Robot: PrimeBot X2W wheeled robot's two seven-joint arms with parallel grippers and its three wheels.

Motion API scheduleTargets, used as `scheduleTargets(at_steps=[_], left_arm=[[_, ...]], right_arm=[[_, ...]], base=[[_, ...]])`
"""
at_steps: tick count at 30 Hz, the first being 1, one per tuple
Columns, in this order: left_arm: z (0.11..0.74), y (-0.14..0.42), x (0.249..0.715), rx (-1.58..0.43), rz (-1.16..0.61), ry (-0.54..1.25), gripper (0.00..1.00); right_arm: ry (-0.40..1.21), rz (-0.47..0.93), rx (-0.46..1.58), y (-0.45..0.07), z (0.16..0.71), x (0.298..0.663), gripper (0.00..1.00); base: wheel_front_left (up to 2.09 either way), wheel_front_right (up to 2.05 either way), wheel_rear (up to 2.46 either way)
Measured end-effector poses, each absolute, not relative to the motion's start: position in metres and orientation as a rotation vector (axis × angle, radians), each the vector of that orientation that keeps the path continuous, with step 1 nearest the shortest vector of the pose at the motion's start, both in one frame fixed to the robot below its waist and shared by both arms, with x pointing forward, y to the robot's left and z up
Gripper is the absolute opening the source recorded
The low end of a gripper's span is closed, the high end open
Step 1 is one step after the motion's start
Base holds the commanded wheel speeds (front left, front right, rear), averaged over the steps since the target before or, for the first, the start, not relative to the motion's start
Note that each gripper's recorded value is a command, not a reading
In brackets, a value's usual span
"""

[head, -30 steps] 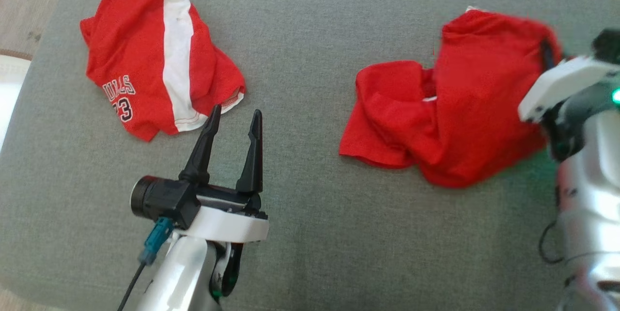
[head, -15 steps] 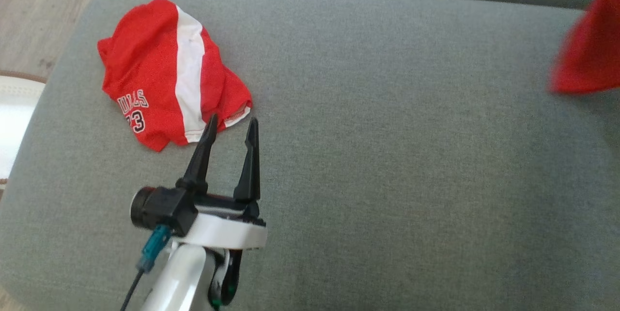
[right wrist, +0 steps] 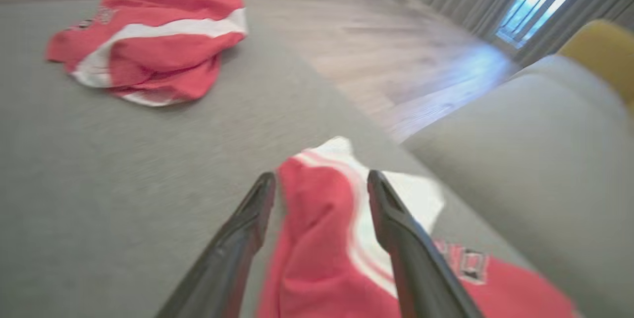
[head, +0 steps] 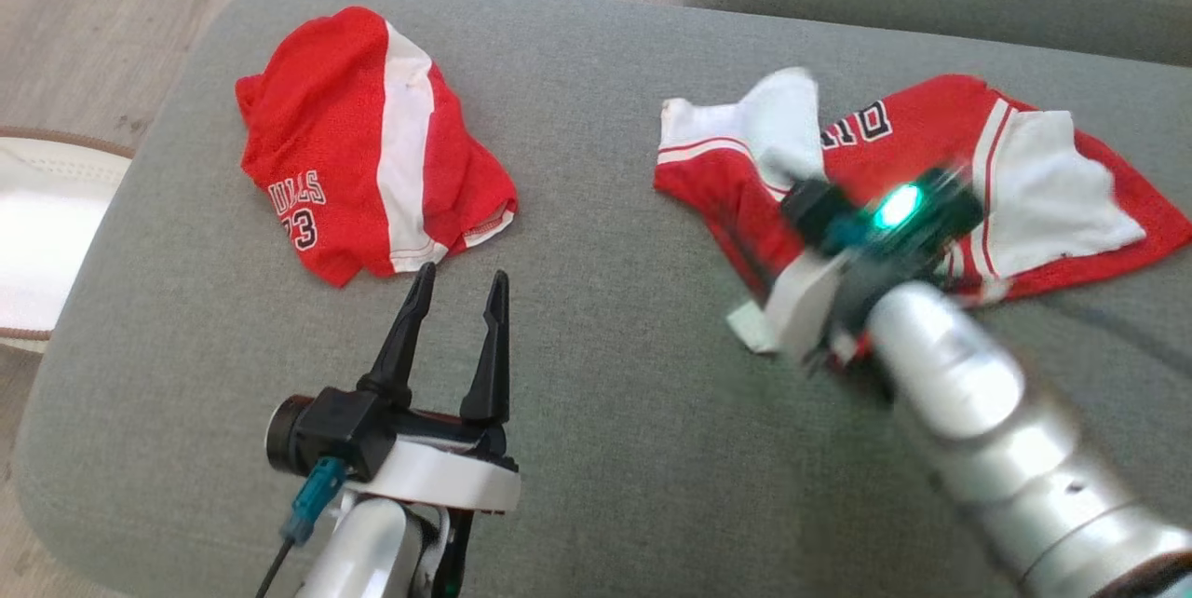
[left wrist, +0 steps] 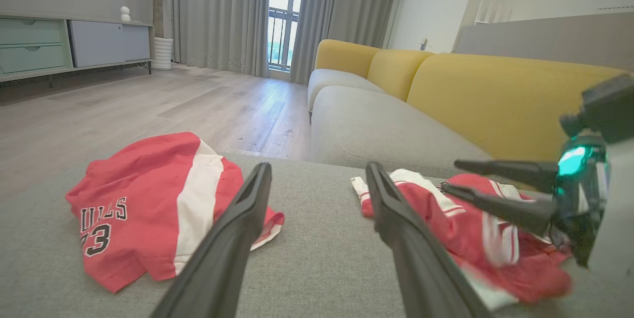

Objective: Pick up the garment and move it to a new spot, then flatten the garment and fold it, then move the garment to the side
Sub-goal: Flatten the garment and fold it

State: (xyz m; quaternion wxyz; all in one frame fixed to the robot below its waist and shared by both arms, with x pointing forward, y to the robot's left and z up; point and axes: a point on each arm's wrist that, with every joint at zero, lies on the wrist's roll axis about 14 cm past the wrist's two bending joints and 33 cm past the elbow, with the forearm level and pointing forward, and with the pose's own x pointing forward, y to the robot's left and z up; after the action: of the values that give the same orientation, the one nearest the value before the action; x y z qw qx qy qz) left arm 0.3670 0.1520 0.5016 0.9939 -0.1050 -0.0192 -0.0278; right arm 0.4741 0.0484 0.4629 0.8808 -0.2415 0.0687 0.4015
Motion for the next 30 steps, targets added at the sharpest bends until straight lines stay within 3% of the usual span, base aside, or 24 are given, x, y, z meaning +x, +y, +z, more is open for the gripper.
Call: scheduleTargets(at_steps=[3,8,17,22,30], left_arm=[[0.502,0.155,0.366,-0.208,-0.047,-0.04,1.0],[0.508,0.156,0.368,-0.201,-0.048,-0.062,1.0],[0.535,0.132,0.376,-0.229,-0.126,-0.14,1.0],[0.543,0.11,0.383,-0.244,-0.198,-0.161,1.0],[0.536,0.09,0.391,-0.255,-0.256,-0.136,1.0]], right_arm=[[0.184,0.919,-0.427,0.071,0.45,0.444,1.0],[0.078,0.899,-0.333,0.067,0.486,0.451,1.0],[-0.123,0.541,-0.155,-0.041,0.555,0.489,1.0],[-0.1,0.318,-0.043,-0.106,0.534,0.467,1.0],[0.006,0.165,0.018,-0.148,0.487,0.424,1.0]], base=[[0.0,0.0,0.0],[0.0,0.0,0.0],[0.0,0.0,0.0],[0.0,0.0,0.0],[0.0,0.0,0.0]])
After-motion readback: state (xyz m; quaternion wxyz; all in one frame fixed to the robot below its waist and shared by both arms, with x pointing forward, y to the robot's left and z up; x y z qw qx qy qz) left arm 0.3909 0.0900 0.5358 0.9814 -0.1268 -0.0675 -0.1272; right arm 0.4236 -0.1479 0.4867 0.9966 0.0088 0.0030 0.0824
